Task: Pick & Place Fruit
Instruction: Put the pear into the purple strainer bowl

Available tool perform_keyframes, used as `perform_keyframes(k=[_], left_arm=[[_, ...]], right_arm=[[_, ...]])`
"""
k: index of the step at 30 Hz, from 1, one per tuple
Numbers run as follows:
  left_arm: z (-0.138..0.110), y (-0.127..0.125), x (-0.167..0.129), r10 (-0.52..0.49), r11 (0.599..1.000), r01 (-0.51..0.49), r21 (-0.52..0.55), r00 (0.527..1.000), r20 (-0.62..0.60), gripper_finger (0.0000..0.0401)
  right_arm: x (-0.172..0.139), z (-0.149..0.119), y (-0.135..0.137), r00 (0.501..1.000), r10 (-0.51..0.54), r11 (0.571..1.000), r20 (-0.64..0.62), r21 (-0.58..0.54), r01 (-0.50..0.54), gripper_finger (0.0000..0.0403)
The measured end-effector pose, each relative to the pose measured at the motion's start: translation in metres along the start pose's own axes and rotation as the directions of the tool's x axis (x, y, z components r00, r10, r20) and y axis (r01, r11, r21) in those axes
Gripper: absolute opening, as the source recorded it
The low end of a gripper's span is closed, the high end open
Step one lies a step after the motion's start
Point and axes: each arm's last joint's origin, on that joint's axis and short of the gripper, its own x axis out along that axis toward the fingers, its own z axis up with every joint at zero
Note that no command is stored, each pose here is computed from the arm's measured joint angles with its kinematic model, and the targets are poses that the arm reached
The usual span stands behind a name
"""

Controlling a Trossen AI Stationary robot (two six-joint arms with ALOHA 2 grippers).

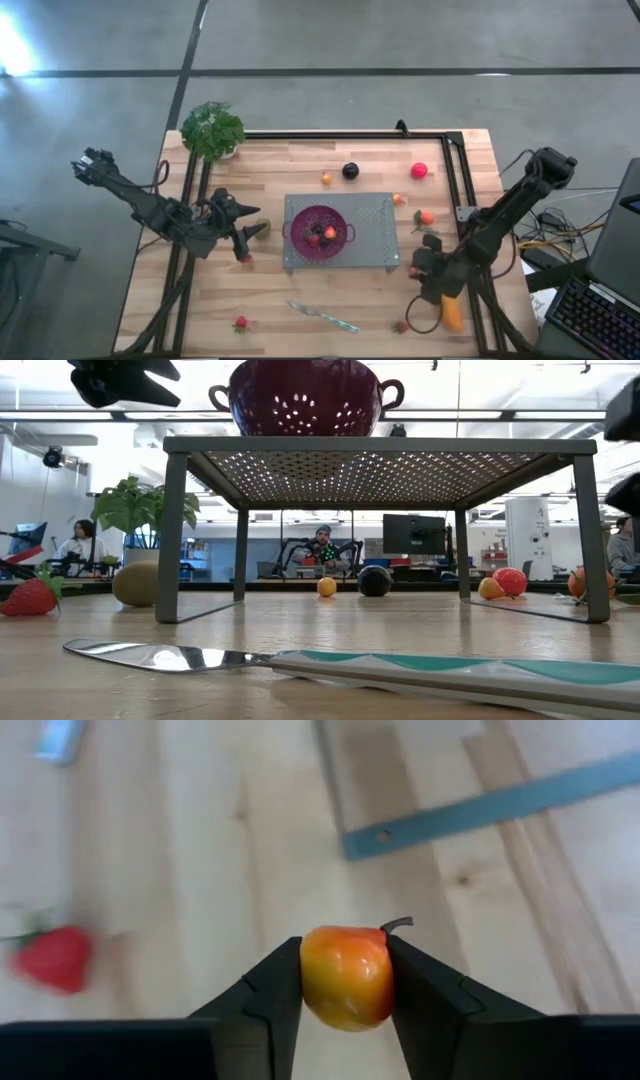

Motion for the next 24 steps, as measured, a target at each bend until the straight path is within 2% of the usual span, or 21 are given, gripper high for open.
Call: perform_keyframes(k=[5,9,14,17,19,21,24], left_arm=[[0.004,-0.001,-0.002,-0.008,1.0,0.008,0.003,1.0,0.005,0.0229],[0.008,-0.002,-0.003,-0.014,1.0,0.014,0.006,1.0,0.011,0.0229],[0.011,-0.002,-0.004,-0.02,1.0,0.02,-0.005,1.0,0.018,0.0229],[0.015,-0.005,-0.005,-0.038,0.999,0.038,-0.011,0.998,0.047,0.0229],[0.021,-0.009,-0.005,-0.057,0.998,0.059,-0.014,0.994,0.097,0.0229],[0.027,-0.013,-0.005,-0.079,0.996,0.086,-0.035,0.984,0.161,0.0229],[0.038,-0.021,-0.005,-0.113,0.975,0.16,-0.153,0.954,0.277,0.0229]], right_arm=[[-0.026,0.013,0.006,0.987,0.161,0.987,0.012,-0.011,-0.161,0.011],[-0.049,0.025,0.011,0.958,0.285,0.958,0.036,-0.032,-0.284,0.0115],[-0.076,0.041,0.017,0.918,0.379,0.921,0.116,-0.147,-0.361,0.0128],[-0.093,0.054,0.021,0.899,0.387,0.909,0.205,-0.251,-0.333,0.0123],[-0.104,0.063,0.024,0.885,0.37,0.906,0.282,-0.322,-0.276,0.0117],[-0.114,0.072,0.026,0.869,0.339,0.902,0.36,-0.387,-0.191,0.0113],[-0.128,0.085,0.029,0.835,0.253,0.893,0.488,-0.449,-0.009,0.0116]])
